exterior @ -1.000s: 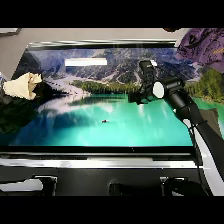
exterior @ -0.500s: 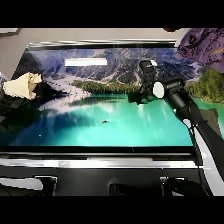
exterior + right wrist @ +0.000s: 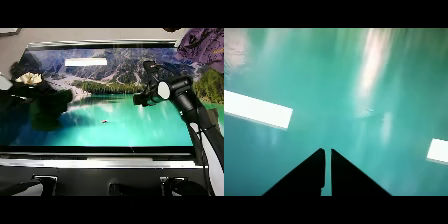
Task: Fold the clothes and pants, and hang the long-sleeved shirts on hangers.
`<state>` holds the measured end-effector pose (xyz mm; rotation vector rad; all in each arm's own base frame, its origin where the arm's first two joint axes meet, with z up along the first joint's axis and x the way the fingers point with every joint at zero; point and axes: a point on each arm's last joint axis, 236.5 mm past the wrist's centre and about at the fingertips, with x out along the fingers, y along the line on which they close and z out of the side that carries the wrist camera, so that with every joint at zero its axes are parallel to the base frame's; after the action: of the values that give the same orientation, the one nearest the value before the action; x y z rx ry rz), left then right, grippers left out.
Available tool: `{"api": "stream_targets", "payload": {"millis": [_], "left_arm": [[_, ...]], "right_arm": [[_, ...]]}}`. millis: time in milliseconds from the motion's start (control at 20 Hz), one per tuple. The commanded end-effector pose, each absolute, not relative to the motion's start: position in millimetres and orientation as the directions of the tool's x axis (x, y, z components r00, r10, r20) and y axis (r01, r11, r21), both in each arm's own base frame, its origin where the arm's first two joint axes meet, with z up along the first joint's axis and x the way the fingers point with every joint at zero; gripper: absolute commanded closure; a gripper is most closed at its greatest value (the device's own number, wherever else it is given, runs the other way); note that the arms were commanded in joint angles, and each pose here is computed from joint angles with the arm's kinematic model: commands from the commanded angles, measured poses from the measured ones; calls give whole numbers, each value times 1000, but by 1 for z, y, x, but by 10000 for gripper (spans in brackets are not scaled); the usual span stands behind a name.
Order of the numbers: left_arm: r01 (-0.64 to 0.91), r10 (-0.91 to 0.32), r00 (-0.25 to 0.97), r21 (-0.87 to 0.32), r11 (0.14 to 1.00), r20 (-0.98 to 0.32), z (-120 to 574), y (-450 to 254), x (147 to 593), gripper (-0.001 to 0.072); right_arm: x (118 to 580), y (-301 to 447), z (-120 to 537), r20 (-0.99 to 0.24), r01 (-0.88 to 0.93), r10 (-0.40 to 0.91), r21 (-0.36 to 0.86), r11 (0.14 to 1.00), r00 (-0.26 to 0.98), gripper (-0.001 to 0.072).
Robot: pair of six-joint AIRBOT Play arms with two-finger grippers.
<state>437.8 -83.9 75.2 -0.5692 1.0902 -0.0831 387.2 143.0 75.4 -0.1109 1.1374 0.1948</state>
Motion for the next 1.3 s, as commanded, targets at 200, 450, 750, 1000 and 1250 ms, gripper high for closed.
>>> {"api": "stream_targets", "payload": {"millis": [200,450,750,1000,1250], "left_arm": [[119,-649,229,-641,759,-726,71,-329,350,694],[64,-592,109,-589,806,-799,-7,-347,345,112],[58,-487,195,-485,872,-852,54,-189,385,67],[-74,-423,293,-461,884,-858,83,-89,391,69],[-137,-405,302,-460,877,-863,82,-62,392,69]], "right_arm": [[362,90,87,-927,-241,-102,-198,950,360,588],[373,90,87,-909,-239,-105,-215,947,404,406],[389,38,42,-928,133,108,165,977,356,384],[324,68,-51,-899,145,428,437,888,89,251],[290,107,-89,-814,199,579,575,793,44,251]]}}
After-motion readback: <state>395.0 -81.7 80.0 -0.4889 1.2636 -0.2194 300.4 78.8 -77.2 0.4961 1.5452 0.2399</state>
